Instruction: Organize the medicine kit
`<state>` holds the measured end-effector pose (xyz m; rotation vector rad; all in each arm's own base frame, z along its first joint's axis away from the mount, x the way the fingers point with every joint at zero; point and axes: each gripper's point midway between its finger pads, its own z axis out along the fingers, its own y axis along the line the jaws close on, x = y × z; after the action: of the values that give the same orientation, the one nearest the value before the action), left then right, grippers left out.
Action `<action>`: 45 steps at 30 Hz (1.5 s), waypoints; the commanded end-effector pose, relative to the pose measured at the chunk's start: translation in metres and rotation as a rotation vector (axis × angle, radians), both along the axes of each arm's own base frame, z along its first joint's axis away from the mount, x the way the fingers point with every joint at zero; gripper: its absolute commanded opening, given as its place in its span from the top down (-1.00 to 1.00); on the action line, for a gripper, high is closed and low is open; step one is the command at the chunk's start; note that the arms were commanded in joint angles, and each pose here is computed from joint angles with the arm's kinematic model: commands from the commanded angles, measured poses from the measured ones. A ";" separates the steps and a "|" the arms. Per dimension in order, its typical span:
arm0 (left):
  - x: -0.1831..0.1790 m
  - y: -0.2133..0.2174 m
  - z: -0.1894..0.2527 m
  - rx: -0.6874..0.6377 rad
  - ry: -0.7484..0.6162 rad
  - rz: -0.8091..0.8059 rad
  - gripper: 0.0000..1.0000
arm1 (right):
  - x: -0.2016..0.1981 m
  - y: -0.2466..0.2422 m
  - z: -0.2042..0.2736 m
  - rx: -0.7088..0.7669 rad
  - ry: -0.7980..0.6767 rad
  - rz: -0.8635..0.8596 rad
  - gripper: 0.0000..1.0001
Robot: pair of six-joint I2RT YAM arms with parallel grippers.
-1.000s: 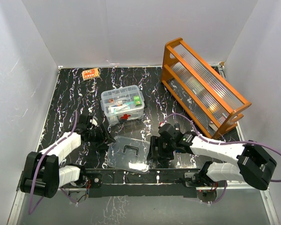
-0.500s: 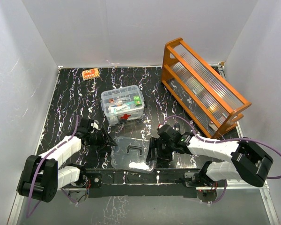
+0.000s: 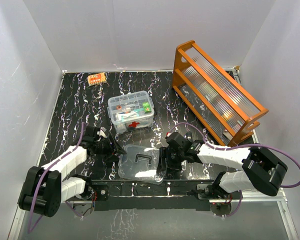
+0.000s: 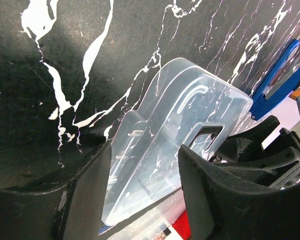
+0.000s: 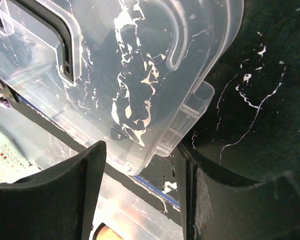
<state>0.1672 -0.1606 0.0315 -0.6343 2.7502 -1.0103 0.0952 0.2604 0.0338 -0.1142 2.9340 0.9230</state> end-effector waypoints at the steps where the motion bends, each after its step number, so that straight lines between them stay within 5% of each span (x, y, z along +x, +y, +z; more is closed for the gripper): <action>1: -0.013 -0.014 0.021 -0.097 0.012 -0.047 -0.04 | 0.038 0.025 0.027 0.087 -0.201 -0.009 -0.07; 16: -0.011 -0.006 0.035 -0.048 -0.018 -0.018 -0.05 | 0.065 0.010 0.034 0.008 -0.335 -0.091 -0.13; 25: -0.013 0.019 0.007 0.133 0.043 0.036 -0.38 | 0.081 -0.019 0.011 -0.183 -0.360 -0.207 -0.22; 30: -0.007 0.017 0.001 0.128 0.052 0.036 -0.45 | 0.084 -0.013 0.007 -0.188 -0.359 -0.170 -0.25; 45: -0.006 -0.009 0.027 -0.052 -0.002 -0.031 0.03 | 0.085 0.020 0.035 -0.008 -0.391 -0.109 0.14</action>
<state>0.1580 -0.1542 0.0299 -0.6798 2.8112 -0.9288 0.1686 0.2530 0.0337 -0.0783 2.6901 0.5970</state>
